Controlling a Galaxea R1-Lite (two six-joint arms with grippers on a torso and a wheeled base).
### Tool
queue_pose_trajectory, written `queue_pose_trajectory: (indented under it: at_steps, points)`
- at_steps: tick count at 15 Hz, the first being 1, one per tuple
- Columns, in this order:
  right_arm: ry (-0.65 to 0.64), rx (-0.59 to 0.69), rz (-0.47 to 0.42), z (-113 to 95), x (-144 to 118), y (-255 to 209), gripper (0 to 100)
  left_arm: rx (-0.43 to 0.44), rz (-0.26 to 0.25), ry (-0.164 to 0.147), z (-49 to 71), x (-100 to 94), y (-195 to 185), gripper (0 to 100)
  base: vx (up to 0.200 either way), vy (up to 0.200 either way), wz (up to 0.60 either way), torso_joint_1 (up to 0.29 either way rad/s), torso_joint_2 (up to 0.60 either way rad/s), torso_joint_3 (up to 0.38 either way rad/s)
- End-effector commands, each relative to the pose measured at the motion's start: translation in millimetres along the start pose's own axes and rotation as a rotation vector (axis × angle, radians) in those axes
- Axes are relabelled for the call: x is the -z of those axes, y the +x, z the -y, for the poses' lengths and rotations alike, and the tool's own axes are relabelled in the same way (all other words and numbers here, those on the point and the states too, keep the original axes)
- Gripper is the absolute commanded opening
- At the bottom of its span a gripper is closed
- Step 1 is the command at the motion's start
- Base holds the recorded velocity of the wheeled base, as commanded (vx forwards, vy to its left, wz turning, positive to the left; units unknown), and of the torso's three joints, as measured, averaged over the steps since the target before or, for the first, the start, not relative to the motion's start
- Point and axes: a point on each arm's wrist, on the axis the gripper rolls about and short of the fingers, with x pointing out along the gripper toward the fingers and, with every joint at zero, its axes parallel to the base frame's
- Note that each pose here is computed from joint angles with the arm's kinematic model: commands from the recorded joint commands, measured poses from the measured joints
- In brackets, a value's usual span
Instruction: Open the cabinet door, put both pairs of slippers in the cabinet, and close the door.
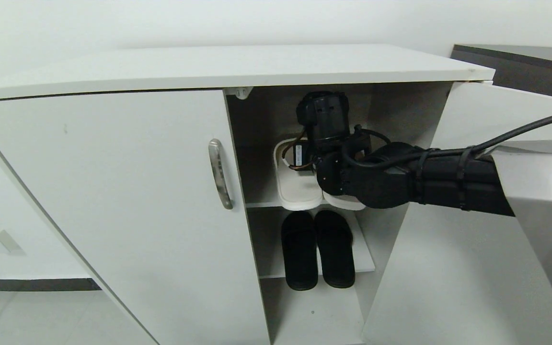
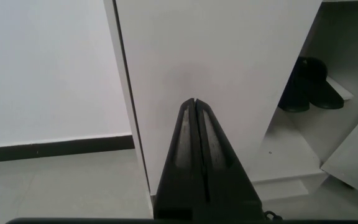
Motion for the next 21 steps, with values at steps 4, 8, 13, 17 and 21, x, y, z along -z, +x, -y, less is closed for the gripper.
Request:
queue_pose_trajectory:
  at_steps: [4, 8, 13, 17, 21]
  points:
    - [-0.017, 0.032, -0.01, 3, 6, 9, 0, -0.005, -0.002, 0.0, -0.1, 0.2, 0, 0, 0.0, 0.0, 0.0, 0.0, 0.0, 0.0]
    - [-0.023, 0.034, -0.016, 2, 9, 10, 0, -0.007, -0.003, 0.0, -0.2, 0.4, 0, 0, 0.0, 0.0, 0.0, 0.0, 0.0, 0.0]
    - [-0.042, 0.034, -0.037, 2, 10, 7, 100, -0.007, -0.002, 0.0, -0.2, 0.4, 0, 0, 0.0, 0.0, 0.0, 0.0, 0.0, 0.0]
    - [-0.058, 0.027, -0.048, 6, 5, -19, 100, -0.007, 0.0, 0.0, -0.2, 0.2, 0, 0, 0.0, 0.0, 0.0, 0.0, 0.0, 0.0]
    - [-0.085, 0.003, -0.061, 12, 1, -69, 100, -0.007, -0.003, 0.0, -0.2, 0.4, 0, 0, 0.0, 0.0, 0.0, 0.0, 0.0, 0.0]
